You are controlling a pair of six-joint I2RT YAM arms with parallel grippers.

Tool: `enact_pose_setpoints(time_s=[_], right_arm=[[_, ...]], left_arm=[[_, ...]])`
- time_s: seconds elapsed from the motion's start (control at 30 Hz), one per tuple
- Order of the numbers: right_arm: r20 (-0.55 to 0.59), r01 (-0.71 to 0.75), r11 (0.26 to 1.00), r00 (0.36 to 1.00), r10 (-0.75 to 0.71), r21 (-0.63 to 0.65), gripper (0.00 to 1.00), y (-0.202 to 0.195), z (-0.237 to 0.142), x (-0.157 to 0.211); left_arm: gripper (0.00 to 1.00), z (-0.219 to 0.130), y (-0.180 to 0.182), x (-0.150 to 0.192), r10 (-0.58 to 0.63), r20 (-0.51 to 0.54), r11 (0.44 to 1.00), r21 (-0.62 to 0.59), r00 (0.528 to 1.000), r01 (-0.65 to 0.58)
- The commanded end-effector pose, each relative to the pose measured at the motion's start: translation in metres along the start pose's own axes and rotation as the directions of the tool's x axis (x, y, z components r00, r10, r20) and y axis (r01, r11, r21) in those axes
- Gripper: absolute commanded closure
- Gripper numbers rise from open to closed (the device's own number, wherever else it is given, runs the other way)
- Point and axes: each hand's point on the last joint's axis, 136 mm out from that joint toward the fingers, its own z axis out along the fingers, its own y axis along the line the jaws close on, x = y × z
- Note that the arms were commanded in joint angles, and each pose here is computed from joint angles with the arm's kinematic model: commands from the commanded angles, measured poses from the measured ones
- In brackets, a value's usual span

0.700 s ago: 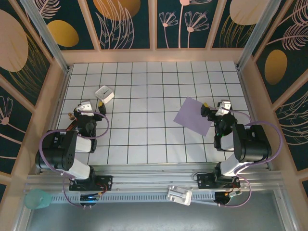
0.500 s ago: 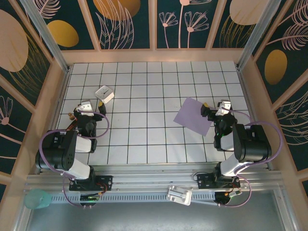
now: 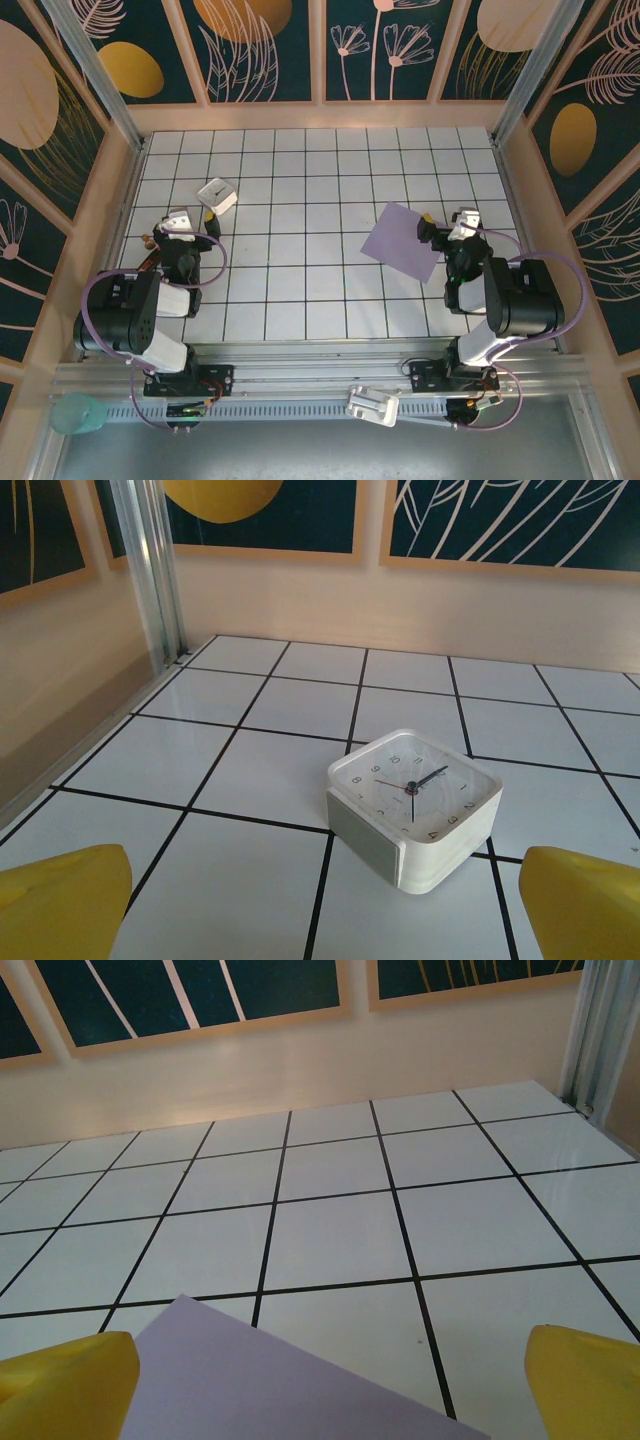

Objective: Fold a paper plane with a square sheet of paper (pick it up from the middle)
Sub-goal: Move the square sheet of paper to the center of the table.

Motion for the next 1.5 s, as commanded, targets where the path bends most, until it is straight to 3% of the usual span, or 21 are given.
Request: enact_pose_setpoints(time_s=[0.0,0.43,0.57,0.67,0.73,0.87,0.97,1.13,1.23,1.47], right_arm=[[0.025,-0.007,1.000,1.000,0.007,0.007,0.01,-0.002,0.002,-0.008],[0.026,-0.010,0.999,1.000,0.009,0.034,0.01,-0.006,0.003,-0.009],[-0.017,-0.042,0.993,0.999,0.044,0.110,0.01,-0.018,0.013,-0.036],[0.029,-0.236,0.957,0.972,0.234,0.170,0.01,-0.037,0.012,-0.070],[-0.007,-0.303,0.928,0.950,0.312,0.219,0.01,-0.042,0.013,-0.072],[-0.206,-0.319,0.914,0.905,0.372,0.250,0.05,-0.005,0.014,-0.033],[-0.411,-0.213,0.938,0.856,0.314,0.274,0.10,0.034,0.006,0.013],[-0.671,-0.160,0.952,0.679,0.298,0.260,0.48,0.062,-0.010,0.081],[-0.732,-0.108,0.961,0.628,0.264,0.254,0.53,0.071,-0.012,0.101],[-0.791,-0.114,0.964,0.554,0.261,0.238,0.54,0.110,-0.015,0.131]], left_arm=[[0.01,0.000,-0.002,-0.009,0.004,0.033,1.000,0.013,0.999,-0.004],[0.01,-0.001,0.003,-0.010,-0.008,0.040,1.000,-0.013,0.999,0.009],[0.01,-0.005,0.013,-0.033,-0.033,0.052,0.997,-0.074,0.998,0.037],[0.01,-0.005,0.030,-0.052,-0.133,0.047,0.973,-0.184,0.990,0.140],[0.01,-0.005,0.019,-0.061,-0.223,0.036,0.966,-0.125,0.974,0.225],[0.01,-0.002,-0.029,-0.070,-0.419,-0.098,0.899,0.094,0.903,0.427],[0.01,-0.005,-0.077,-0.063,-0.401,-0.248,0.883,0.152,0.882,0.445],[0.01,-0.019,-0.138,-0.049,-0.330,-0.429,0.856,0.240,0.841,0.459],[0.01,-0.020,-0.153,-0.052,-0.300,-0.447,0.850,0.276,0.842,0.449],[0.01,-0.015,-0.154,-0.053,-0.284,-0.455,0.864,0.261,0.844,0.431]])
